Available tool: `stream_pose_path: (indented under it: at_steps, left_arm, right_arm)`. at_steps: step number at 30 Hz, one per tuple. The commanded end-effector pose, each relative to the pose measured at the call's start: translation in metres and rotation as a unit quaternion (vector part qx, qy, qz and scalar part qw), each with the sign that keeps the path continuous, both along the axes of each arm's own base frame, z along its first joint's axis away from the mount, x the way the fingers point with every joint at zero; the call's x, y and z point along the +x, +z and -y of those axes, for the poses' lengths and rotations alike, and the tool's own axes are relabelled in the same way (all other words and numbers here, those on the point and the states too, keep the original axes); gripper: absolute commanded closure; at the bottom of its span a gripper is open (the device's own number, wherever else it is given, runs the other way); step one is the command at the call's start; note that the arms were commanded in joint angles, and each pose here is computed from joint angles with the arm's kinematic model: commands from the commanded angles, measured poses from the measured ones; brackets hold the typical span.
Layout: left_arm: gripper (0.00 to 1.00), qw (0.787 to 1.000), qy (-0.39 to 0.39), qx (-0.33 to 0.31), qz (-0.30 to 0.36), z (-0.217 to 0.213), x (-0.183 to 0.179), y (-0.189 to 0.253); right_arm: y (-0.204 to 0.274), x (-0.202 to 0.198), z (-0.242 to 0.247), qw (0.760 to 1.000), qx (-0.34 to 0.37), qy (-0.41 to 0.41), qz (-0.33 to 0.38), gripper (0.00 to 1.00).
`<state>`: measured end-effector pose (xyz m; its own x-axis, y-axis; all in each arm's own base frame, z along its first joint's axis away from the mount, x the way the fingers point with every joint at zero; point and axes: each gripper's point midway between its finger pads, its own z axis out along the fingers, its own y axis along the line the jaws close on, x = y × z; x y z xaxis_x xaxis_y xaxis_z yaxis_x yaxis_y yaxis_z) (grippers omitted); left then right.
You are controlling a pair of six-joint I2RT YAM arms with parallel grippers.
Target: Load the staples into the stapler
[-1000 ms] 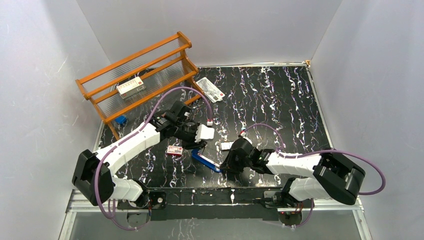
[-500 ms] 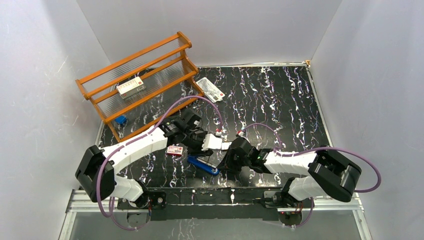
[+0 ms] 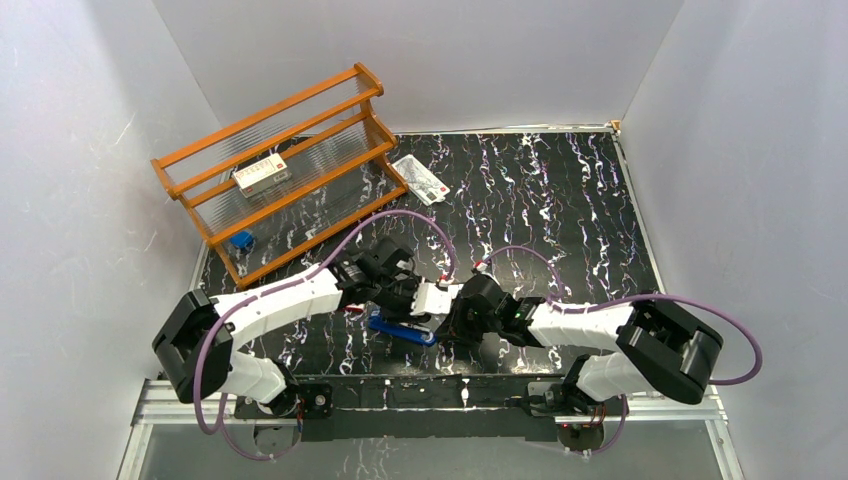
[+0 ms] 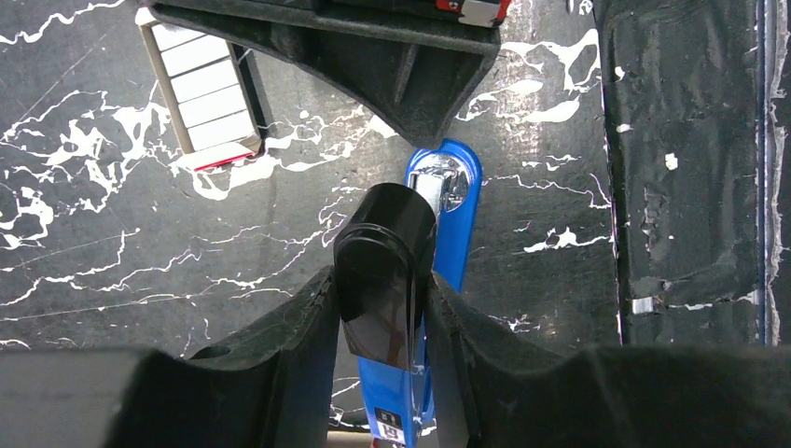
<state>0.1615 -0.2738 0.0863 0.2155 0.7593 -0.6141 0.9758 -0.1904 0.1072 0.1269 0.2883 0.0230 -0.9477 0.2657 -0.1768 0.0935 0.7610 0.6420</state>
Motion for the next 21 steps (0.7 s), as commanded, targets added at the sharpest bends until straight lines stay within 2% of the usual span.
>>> stream_pose_path:
  at_steps: [1,19,21]
  left_arm:
    - [1.00,1.000,0.002,-0.007,0.016,0.004,-0.007,0.005]
    - [1.00,0.998,-0.014,0.055,0.027,0.005,-0.032,-0.025]
    - [0.94,0.998,-0.018,0.059,0.025,0.005,-0.034,-0.028]
  right_arm:
    - [-0.007,0.005,0.015,0.999,-0.035,-0.010,0.017,0.71]
    - [-0.008,0.008,0.029,0.998,-0.043,-0.031,0.022,0.71]
    - [-0.007,0.008,0.031,0.998,-0.043,-0.033,0.023,0.71]
